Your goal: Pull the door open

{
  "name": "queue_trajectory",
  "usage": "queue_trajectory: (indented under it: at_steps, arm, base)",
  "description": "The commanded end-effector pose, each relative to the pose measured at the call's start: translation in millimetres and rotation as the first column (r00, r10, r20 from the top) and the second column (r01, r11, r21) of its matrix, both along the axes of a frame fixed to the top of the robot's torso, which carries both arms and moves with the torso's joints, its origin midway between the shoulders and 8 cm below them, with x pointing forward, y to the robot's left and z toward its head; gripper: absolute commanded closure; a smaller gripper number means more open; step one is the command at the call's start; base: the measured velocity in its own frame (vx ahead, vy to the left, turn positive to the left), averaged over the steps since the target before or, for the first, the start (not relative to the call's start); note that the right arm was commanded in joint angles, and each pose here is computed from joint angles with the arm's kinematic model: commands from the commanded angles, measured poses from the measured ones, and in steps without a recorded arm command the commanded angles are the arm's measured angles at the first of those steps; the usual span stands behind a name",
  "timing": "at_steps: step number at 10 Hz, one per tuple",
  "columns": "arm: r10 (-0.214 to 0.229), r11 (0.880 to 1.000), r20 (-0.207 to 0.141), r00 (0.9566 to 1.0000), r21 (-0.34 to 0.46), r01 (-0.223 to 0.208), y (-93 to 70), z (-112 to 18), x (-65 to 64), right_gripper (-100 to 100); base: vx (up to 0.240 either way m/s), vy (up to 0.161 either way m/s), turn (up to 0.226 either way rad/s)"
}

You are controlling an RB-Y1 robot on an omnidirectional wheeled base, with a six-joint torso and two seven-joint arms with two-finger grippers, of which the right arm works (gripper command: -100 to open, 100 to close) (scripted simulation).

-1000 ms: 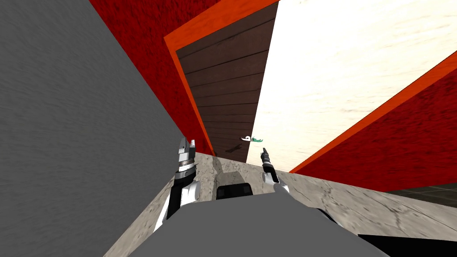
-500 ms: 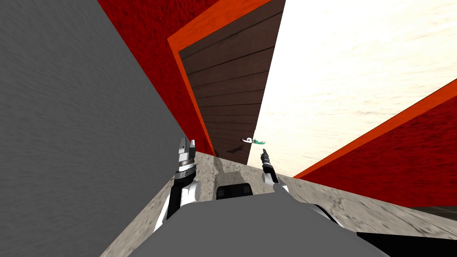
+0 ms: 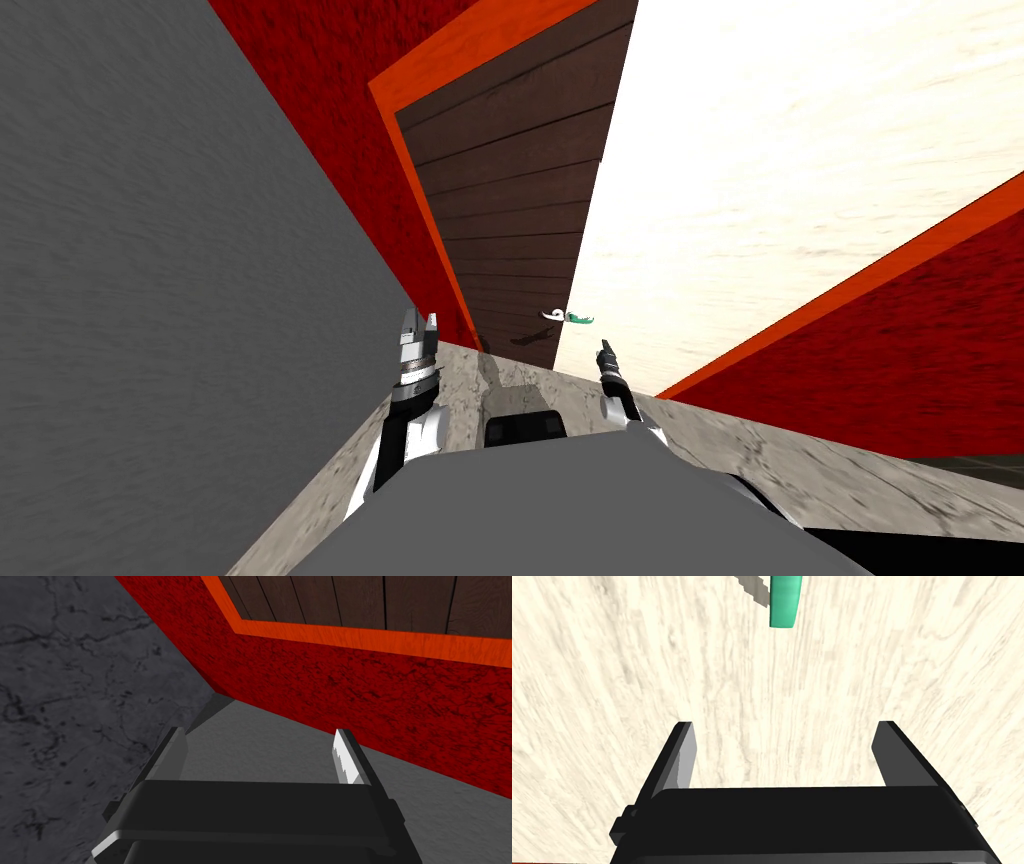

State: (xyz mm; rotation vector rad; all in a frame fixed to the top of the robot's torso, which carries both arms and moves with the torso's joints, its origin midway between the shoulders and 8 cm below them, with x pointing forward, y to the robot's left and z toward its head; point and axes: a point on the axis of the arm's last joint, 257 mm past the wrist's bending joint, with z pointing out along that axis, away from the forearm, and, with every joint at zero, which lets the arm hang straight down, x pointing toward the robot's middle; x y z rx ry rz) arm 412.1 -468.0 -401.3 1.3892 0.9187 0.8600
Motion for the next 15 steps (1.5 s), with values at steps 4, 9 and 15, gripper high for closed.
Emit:
queue_trajectory:
  at_steps: [4,9,15]
  arm:
    - [-0.080,0.997,-0.031,0.9963,-0.017,0.080,-54.1,-7.8,-46.3,-100]
    - [-0.070,0.997,-0.005,0.9975,-0.009,0.070,-57.8,-0.3,-43.9,-100]
    - [-0.040,0.999,0.020,0.9990,0.000,0.040,-42.5,5.4,-28.3,100]
  base:
    - [0.075,-0.002,-0.006]
    - [0.135,-0.074,0.075]
    - [0.083,-0.016,0.051]
